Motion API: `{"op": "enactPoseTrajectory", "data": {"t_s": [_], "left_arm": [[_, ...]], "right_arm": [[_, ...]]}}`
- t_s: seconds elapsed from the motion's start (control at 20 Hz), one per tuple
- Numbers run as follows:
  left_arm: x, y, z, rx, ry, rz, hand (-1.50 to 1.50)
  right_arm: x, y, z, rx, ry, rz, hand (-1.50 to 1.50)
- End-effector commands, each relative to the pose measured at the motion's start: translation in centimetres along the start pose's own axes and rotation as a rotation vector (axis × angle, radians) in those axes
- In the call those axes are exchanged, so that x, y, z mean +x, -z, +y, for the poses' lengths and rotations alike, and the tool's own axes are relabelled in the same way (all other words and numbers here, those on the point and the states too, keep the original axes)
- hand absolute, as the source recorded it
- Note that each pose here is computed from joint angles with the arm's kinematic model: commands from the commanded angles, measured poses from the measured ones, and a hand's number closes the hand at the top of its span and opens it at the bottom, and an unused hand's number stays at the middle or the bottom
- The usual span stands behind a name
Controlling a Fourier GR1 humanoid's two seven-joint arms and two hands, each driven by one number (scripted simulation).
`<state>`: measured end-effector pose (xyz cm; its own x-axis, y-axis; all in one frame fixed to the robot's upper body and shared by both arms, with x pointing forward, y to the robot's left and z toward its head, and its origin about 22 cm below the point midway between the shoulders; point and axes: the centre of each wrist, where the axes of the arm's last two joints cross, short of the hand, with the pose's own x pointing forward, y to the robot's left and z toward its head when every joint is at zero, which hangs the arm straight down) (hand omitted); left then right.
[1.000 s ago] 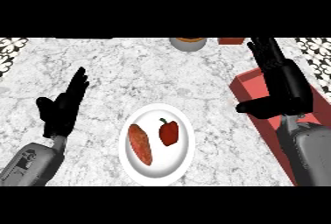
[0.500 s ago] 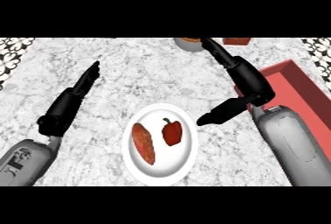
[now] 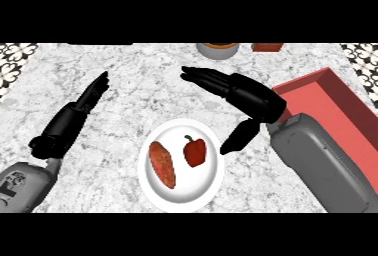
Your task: Pick the sweet potato from the plate and place it in the cardboard box
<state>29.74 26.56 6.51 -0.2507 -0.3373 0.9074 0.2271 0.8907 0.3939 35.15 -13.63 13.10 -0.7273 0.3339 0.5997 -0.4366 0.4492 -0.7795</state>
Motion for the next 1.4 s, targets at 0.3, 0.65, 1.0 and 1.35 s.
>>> {"op": "enactPoseTrajectory", "data": {"t_s": [0.3, 0.65, 1.0, 1.35], "left_arm": [[-0.1, -1.0, -1.8, 0.015, 0.008, -0.006, 0.00], [-0.8, -1.3, -0.6, 0.000, 0.001, 0.002, 0.00], [-0.9, -1.1, 0.7, 0.015, -0.002, -0.007, 0.00], [0.4, 0.3, 0.7, 0.002, 0.006, -0.005, 0.00]], "right_arm": [[8.3, 5.1, 4.1, 0.382, -0.273, 0.063, -1.50], [12.7, 7.6, 5.5, 0.480, -0.406, 0.176, -1.50], [11.4, 7.2, 9.7, 0.543, -0.374, 0.279, -1.50], [11.1, 6.5, 11.4, 0.530, -0.465, 0.314, -1.50]]}}
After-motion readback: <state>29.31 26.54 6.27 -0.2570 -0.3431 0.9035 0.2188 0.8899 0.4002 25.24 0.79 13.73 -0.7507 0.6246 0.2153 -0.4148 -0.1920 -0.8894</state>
